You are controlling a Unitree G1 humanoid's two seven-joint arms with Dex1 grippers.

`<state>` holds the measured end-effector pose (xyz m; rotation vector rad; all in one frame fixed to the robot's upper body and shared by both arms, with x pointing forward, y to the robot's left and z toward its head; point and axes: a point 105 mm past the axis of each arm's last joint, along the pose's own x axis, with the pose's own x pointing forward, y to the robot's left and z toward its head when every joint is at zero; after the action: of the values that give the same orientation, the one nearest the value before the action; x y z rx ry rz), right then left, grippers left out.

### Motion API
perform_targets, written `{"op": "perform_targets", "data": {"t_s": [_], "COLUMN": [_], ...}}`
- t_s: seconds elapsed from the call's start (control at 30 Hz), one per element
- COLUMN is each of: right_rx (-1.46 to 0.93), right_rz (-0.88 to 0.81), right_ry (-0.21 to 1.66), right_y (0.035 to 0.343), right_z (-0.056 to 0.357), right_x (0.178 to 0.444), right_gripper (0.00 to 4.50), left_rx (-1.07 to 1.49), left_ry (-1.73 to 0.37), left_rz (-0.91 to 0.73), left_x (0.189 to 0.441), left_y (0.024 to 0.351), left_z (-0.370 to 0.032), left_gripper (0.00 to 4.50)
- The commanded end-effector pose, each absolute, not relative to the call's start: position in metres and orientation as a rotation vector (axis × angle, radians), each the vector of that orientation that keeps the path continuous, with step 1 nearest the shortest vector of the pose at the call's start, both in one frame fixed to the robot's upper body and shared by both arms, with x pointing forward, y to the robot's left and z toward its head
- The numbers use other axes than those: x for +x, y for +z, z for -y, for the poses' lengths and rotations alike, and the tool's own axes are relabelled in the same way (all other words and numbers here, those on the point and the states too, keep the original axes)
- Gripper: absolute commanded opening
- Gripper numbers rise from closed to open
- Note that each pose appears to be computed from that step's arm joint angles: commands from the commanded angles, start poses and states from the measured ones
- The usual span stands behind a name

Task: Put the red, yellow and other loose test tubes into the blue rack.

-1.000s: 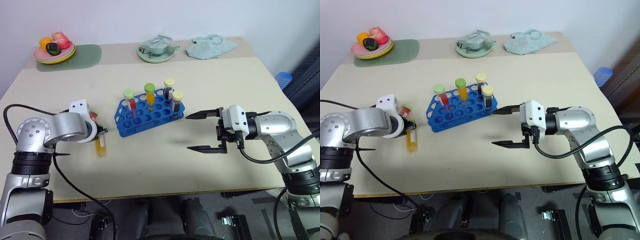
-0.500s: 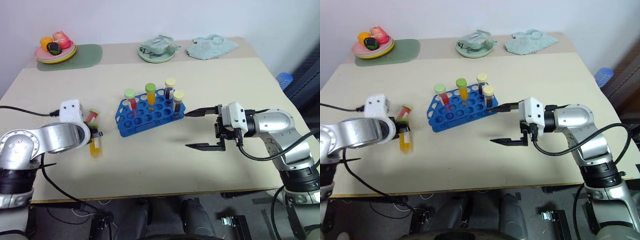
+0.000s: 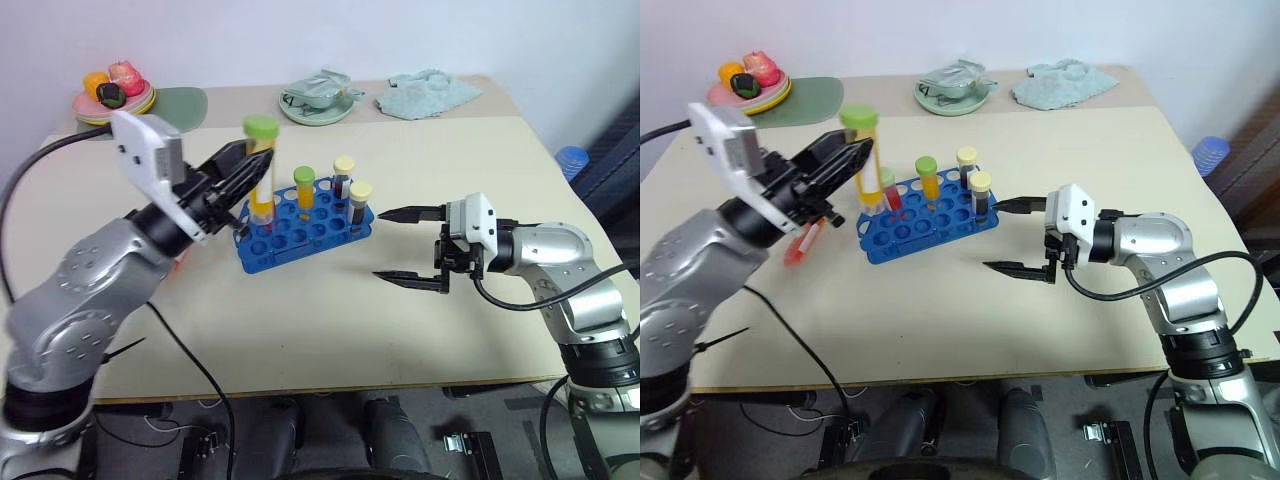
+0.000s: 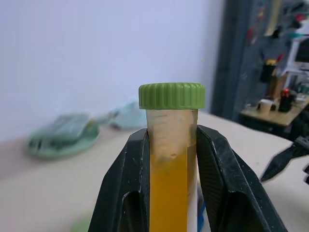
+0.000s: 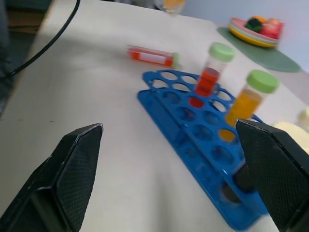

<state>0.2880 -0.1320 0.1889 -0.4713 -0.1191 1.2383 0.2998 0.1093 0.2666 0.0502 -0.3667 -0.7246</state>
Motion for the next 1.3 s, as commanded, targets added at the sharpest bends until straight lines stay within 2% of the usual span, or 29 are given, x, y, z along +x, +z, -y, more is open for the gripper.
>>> {"op": "perform_targets", "data": {"t_s": [0.03, 0.1, 0.27, 0.7, 1.3], "right_rx": [-0.497, -0.503, -0.507, -0.524, -0.537], "right_rz": [0.171, 0.165, 0.154, 0.13, 0.111], "right_ry": [1.145, 1.112, 1.058, 1.023, 1.025], "right_y": [0.207, 0.207, 0.209, 0.214, 0.218], "right_z": [0.142, 0.146, 0.153, 0.159, 0.166], "right_x": [0.282, 0.279, 0.273, 0.261, 0.26], "right_gripper": [4.5, 4.5, 4.5, 4.5, 4.5], "left_rx": [0.19, 0.245, 0.193, 0.024, 0.06], "left_ry": [-0.706, -0.693, -0.723, -0.829, -0.767], "left_rz": [0.394, 0.384, 0.392, 0.477, 0.481], "left_x": [0.319, 0.33, 0.343, 0.346, 0.355], "left_y": [0.244, 0.227, 0.208, 0.19, 0.152], "left_z": [-0.101, -0.099, -0.085, -0.063, -0.064], "left_gripper": [0.78, 0.78, 0.78, 0.78, 0.78]}}
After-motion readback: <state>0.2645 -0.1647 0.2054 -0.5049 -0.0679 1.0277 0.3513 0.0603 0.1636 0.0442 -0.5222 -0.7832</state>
